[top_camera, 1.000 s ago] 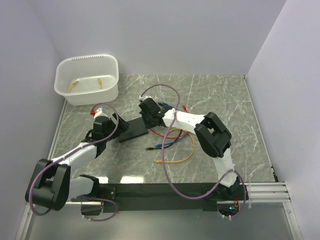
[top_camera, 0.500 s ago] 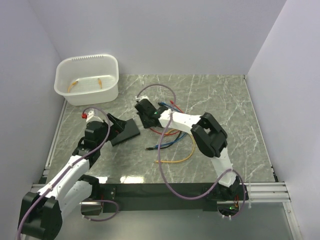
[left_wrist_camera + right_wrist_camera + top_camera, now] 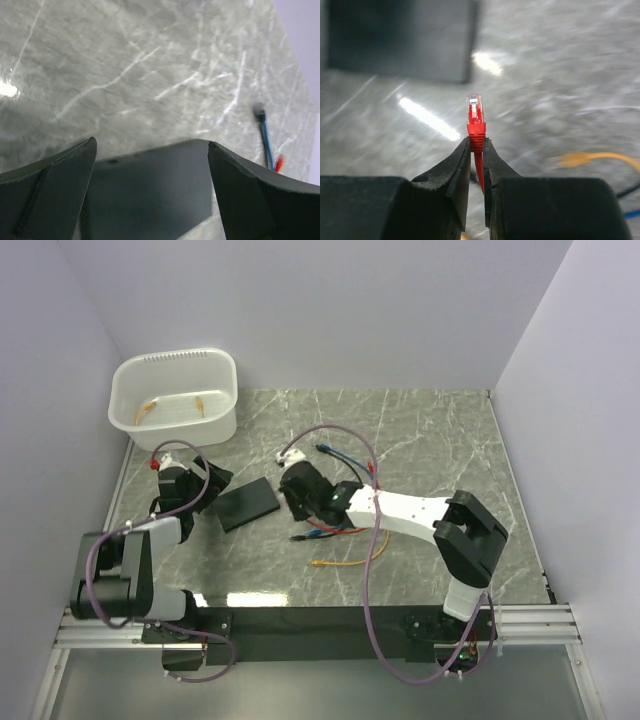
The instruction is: Insert the plug into the switch port
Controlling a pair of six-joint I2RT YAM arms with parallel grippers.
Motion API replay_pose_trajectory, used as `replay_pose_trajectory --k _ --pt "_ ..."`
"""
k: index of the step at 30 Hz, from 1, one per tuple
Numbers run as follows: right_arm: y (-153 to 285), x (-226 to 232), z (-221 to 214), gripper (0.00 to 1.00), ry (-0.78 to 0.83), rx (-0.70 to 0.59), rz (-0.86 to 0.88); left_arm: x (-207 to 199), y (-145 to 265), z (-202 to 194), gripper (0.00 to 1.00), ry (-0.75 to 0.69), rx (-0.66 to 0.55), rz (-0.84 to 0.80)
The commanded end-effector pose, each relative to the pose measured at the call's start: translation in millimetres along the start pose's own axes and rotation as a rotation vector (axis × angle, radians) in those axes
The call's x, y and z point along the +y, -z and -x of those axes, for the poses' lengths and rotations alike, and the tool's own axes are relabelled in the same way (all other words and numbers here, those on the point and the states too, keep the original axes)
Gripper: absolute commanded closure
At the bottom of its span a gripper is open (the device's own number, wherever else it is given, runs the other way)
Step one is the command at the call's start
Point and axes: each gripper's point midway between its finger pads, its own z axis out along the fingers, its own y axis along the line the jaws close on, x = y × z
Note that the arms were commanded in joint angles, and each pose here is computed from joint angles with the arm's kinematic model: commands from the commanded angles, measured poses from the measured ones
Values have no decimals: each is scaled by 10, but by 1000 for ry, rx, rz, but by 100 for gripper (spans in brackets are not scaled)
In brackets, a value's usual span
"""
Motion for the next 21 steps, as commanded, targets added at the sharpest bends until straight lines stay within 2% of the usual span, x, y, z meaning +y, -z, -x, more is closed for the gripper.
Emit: replay_pose_trajectory --k 1,8,15,21 --pt "43 353 -3 100 -11 -32 101 -348 -120 196 1 -47 -18 -175" --pt "-137 507 -155 100 17 27 110 -286 -213 22 1 -46 72 -190" --pt "-277 515 -332 100 28 85 98 -305 -12 -104 1 -20 97 -219" --pt "-269 482 -389 100 35 89 80 -149 206 -390 1 34 156 -193"
